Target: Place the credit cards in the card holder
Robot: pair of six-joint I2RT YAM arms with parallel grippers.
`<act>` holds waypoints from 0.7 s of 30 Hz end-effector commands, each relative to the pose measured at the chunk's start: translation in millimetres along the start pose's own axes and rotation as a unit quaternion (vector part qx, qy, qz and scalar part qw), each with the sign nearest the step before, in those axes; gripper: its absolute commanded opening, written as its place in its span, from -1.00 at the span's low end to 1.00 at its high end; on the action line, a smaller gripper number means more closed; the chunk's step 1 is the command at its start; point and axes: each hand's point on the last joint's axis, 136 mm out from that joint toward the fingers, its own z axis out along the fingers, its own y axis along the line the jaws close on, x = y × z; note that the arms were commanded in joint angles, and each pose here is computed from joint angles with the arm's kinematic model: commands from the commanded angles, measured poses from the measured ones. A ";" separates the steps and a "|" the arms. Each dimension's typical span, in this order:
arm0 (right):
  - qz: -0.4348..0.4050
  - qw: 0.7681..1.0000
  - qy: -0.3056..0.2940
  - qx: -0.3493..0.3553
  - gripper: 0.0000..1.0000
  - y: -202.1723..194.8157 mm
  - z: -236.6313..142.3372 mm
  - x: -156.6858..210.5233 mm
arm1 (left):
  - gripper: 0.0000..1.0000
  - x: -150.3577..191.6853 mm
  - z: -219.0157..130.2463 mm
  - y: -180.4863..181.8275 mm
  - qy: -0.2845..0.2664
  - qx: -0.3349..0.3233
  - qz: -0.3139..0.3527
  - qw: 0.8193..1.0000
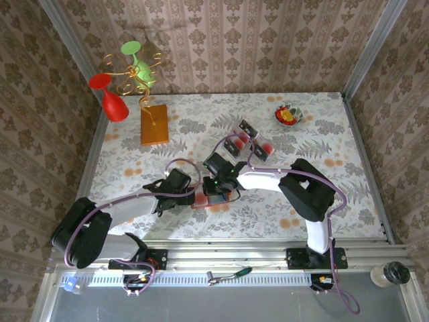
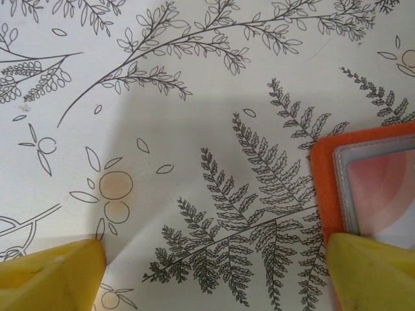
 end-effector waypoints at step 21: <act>-0.001 1.000 0.004 -0.012 -0.74 10.5 -7.9 1.4 | 0.81 2.5 5.0 12.7 0.017 -0.006 -0.019 1.000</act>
